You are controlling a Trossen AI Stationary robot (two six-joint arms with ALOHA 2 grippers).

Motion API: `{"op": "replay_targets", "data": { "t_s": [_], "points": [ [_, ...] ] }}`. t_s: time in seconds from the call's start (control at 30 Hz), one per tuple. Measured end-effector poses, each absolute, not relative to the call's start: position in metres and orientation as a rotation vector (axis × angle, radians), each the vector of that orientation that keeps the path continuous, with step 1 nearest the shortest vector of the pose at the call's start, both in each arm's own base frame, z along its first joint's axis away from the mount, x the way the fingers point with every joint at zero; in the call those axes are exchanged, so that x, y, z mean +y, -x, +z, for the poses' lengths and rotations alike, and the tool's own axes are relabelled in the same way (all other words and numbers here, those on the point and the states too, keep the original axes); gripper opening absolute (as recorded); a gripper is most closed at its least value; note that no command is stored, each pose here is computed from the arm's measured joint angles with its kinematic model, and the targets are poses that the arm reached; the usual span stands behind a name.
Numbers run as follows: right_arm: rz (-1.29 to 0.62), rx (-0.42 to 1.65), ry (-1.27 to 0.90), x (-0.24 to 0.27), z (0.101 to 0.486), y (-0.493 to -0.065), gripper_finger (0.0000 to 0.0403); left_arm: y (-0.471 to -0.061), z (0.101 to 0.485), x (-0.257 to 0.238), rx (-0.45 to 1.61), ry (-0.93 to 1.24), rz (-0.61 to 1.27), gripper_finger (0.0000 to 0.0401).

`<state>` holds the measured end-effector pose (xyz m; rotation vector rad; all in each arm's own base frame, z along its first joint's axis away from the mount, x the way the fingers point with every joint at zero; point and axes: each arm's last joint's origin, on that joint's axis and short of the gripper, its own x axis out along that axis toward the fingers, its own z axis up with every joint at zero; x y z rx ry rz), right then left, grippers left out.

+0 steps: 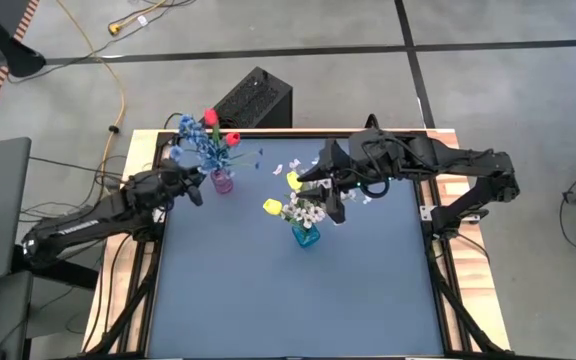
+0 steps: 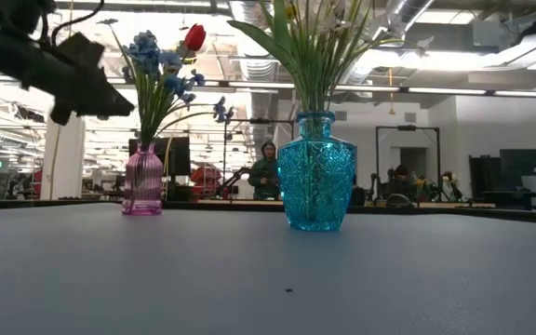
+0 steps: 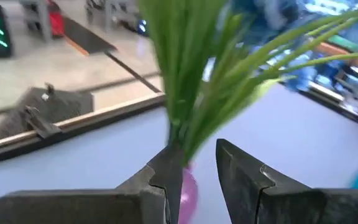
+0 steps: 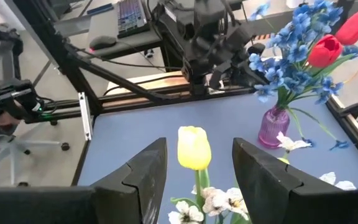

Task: Sort flowers into vase by color
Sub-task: Return to Home Position

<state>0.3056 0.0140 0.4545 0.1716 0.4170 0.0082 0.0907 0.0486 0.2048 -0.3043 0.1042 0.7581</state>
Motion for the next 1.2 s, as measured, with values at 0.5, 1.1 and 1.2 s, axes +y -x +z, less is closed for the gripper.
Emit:
{"op": "replay_targets", "data": {
  "t_s": [0.5,1.1,1.2],
  "points": [
    [0.1,0.504,-0.127,0.036,0.467,-0.254,0.0206,-0.083,0.243,0.026,0.236,0.627,0.333,0.0084],
    [0.257,0.474,-0.259,0.069,0.405,-0.18,0.0128,-0.113,0.241,0.004,0.338,0.55,0.151,0.0084],
    [0.273,0.452,-0.3,0.069,0.388,-0.172,0.0109,-0.118,0.239,0.002,0.358,0.538,0.153,0.0084]
  ]
}}
